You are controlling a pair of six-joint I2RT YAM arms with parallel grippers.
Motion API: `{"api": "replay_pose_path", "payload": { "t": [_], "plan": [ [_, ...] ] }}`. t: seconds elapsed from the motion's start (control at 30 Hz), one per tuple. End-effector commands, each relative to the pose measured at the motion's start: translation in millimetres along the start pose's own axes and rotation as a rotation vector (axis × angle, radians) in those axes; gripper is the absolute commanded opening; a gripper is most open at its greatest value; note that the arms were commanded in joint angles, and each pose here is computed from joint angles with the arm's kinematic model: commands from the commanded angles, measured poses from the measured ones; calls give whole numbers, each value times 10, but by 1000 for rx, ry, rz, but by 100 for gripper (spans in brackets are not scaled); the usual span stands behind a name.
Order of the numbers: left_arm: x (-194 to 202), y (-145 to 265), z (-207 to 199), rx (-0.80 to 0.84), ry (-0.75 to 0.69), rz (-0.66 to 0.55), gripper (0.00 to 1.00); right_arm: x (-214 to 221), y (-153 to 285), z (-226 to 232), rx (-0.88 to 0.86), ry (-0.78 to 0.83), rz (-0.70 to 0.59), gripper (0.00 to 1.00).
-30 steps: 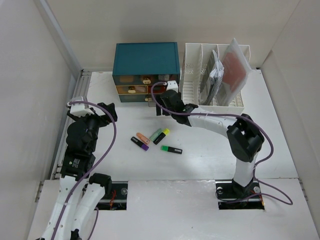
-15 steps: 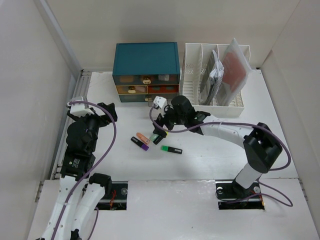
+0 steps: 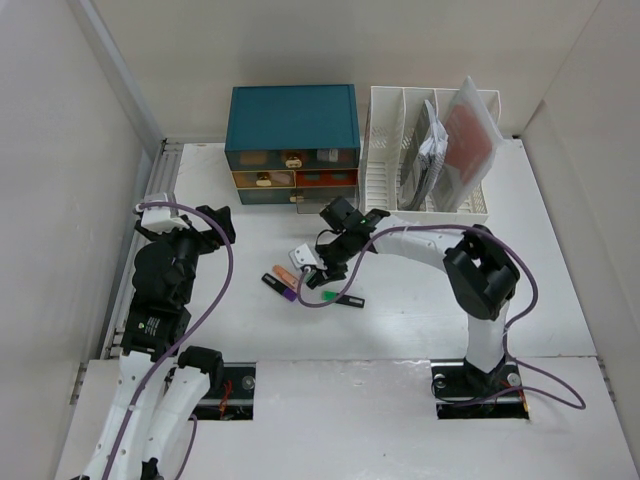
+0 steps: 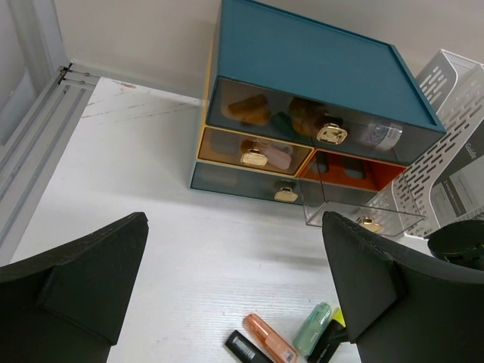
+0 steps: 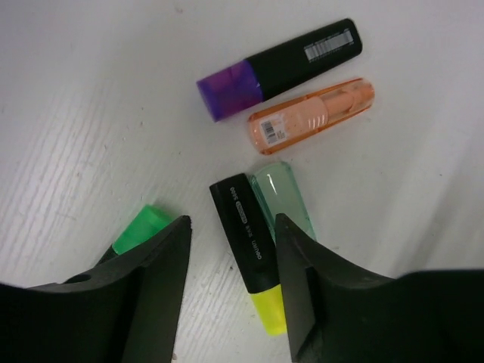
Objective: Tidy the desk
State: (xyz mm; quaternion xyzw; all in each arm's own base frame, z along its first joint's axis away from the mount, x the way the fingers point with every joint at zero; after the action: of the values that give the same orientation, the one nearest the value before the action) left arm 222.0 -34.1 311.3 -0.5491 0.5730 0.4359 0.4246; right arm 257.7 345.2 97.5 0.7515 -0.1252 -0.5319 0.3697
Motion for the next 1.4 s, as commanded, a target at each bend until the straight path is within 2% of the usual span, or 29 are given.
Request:
{"api": "replay_pose_path", "payload": {
  "t": [0.0,0.3,0.43,1.27,1.37],
  "plan": [
    [-50,-9,-45,30,-9,-25,100,-89,105,-81,6,124,5,51],
    [-65,11,-58,41,-8,-31,100,85,60,-82,12,105,50,39],
    [-62,13,-70,50,-8,-29,100,195,38,-85,12,66,77,37],
    [-59,14,-82,59,-8,-26,100,440,-93,-221,-19,-53,115,37],
    [-77,33,-83,61,-6,-35,100,440,-90,-214,-36,-67,122,42]
  ]
}}
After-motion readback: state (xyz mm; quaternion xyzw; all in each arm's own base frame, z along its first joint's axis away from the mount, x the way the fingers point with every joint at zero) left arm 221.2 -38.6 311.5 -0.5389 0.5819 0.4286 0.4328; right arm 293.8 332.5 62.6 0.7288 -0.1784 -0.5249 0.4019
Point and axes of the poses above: each gripper's point midway between its finger pads, its own y axis back along the fingers, its own z axis along the line the jaws close on, x = y × z, the point moved 4 cm from there along y, back along the fingers, and after that the axes turned 2 degrees about -y, right-handed, at the moved point
